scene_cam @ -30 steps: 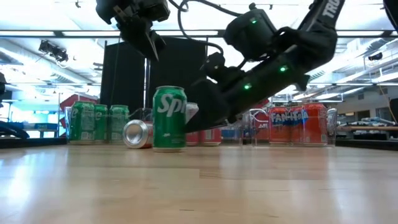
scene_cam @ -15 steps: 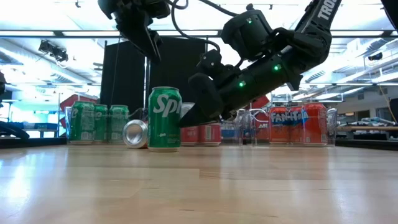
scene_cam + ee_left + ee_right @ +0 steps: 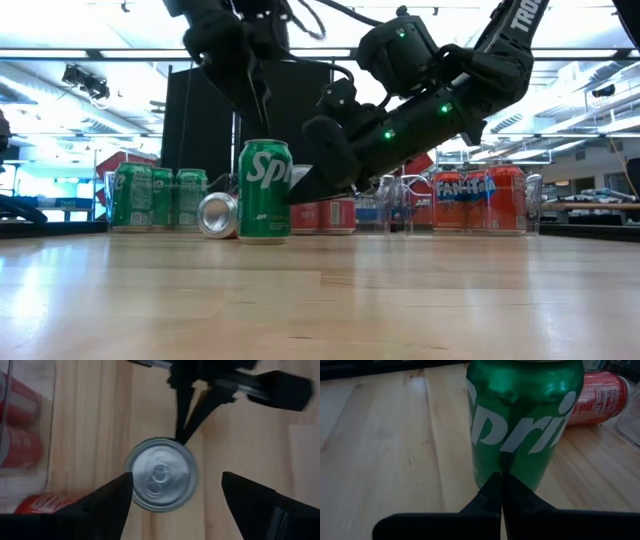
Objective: Sort soda cans
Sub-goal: Put the green soda can into the top left transparent bin
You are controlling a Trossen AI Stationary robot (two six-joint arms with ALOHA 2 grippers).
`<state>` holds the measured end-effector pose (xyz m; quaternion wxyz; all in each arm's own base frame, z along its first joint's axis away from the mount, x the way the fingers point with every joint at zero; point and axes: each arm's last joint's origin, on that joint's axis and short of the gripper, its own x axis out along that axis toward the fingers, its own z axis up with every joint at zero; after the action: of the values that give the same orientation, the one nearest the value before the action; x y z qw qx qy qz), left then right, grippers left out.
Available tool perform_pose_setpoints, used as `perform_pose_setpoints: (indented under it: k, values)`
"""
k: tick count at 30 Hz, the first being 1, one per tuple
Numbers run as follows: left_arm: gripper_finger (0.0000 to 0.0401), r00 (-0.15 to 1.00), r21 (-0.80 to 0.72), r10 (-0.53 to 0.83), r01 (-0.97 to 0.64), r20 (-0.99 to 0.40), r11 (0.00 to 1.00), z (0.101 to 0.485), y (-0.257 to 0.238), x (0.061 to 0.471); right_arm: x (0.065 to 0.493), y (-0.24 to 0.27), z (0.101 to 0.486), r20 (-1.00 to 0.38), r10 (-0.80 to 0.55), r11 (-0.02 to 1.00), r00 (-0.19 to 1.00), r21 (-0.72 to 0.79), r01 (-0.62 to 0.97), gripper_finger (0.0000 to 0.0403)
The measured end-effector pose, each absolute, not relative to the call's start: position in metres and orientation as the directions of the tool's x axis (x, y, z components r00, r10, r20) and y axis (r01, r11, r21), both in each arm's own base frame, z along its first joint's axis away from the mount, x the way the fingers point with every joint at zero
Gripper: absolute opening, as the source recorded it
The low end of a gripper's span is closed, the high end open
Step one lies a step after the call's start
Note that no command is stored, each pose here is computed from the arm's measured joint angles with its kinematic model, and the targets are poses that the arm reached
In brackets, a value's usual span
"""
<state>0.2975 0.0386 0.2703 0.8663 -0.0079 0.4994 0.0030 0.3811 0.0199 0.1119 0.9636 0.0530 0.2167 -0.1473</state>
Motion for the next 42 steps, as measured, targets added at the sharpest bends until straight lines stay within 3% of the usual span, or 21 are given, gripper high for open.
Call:
perform_pose_setpoints:
  k: [21, 29, 37, 42]
  values:
    - [0.0307, 0.451, -0.054, -0.032, -0.035, -0.892, 0.998, 0.242, 0.053, 0.316, 0.381, 0.020, 0.112, -0.437, -0.253, 0.953, 0.863, 0.041, 0.299, 0.0000]
    - [0.0226, 0.435, -0.040, -0.016, -0.045, -0.900, 0.998, 0.242, 0.055, 0.314, 0.381, 0.020, 0.112, -0.435, -0.254, 0.953, 0.864, 0.041, 0.301, 0.0000]
    - [0.0223, 0.398, -0.032, -0.001, -0.071, -0.918, 0.997, 0.257, 0.054, 0.303, 0.381, 0.020, 0.112, -0.431, -0.253, 0.952, 0.866, 0.046, 0.301, 0.0000]
    - [0.0223, 0.409, -0.008, 0.056, -0.154, -0.911, 0.988, 0.290, 0.056, 0.299, 0.381, 0.021, 0.112, -0.431, -0.253, 0.952, 0.866, 0.050, 0.303, 0.0000]
